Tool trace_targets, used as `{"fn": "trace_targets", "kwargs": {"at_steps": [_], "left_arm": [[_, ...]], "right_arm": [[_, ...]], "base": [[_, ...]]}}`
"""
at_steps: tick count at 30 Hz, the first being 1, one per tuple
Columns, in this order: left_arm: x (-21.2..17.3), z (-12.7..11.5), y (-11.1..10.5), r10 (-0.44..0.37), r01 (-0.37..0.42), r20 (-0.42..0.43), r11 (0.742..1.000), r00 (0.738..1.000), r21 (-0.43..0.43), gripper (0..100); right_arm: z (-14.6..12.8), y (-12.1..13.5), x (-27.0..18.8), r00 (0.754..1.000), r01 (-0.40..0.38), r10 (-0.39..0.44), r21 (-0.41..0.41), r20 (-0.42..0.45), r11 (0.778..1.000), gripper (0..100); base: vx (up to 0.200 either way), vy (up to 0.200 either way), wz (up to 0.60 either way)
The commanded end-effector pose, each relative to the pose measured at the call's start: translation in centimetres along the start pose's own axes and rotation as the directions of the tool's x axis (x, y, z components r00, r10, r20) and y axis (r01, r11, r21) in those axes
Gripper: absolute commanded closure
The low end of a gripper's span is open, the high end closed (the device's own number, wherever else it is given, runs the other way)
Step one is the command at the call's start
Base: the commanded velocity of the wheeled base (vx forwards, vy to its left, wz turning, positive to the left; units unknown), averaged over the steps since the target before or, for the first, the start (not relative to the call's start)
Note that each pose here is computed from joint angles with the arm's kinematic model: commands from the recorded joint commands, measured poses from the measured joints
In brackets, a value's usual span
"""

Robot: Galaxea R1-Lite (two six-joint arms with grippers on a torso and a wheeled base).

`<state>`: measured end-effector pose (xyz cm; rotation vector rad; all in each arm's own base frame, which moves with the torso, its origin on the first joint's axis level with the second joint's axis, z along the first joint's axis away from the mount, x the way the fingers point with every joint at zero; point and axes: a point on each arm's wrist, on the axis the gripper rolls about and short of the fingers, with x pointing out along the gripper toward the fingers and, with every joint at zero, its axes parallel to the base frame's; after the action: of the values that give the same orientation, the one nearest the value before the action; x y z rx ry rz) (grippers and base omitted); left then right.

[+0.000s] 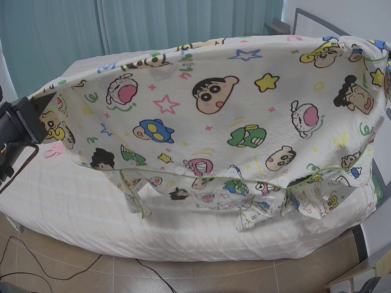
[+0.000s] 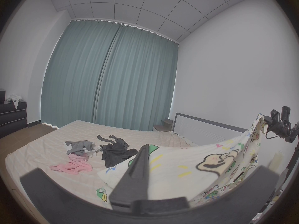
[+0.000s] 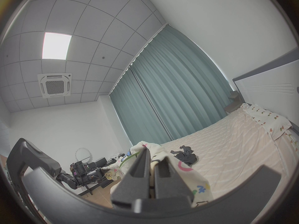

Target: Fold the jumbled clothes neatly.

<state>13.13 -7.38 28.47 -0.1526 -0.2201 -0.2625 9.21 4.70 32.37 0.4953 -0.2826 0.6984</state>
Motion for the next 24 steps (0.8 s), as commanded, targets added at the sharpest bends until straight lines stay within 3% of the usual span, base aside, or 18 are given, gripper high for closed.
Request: {"fn": "trace_targets", "kwargs": {"at_steps": [1,11,12,18,24], "left_arm": [[-0.3,-0.6,0.1,0.0,0.0,-0.019,1.0,1.0,0.002,100],[-1.1,-4.5,0.5,0.011,-0.006,-0.157,0.999,0.988,0.031,100],[-1.5,-5.9,0.7,0.016,-0.012,-0.207,1.0,0.978,0.022,100],[-0.4,-8.8,0.5,0.033,-0.043,-0.323,0.999,0.946,-0.024,100],[2.0,-9.9,-0.2,0.033,-0.057,-0.362,0.997,0.932,-0.056,100]], "right_arm": [[-0.3,-0.2,0.1,1.0,0.009,-0.009,0.003,-0.012,1.0,100],[-2.5,-2.7,1.0,0.989,0.119,-0.118,-0.004,-0.092,0.993,100],[-3.6,-3.9,1.3,0.978,0.167,-0.166,-0.003,-0.128,0.986,100],[-5.6,-6.0,1.5,0.954,0.219,-0.213,0.004,-0.212,0.976,100],[-6.1,-8.2,2.8,0.947,0.264,-0.261,-0.01,-0.187,0.964,100]], "base": [[0.0,0.0,0.0],[0.0,0.0,0.0],[0.0,0.0,0.0],[0.0,0.0,0.0],[0.0,0.0,0.0]]}}
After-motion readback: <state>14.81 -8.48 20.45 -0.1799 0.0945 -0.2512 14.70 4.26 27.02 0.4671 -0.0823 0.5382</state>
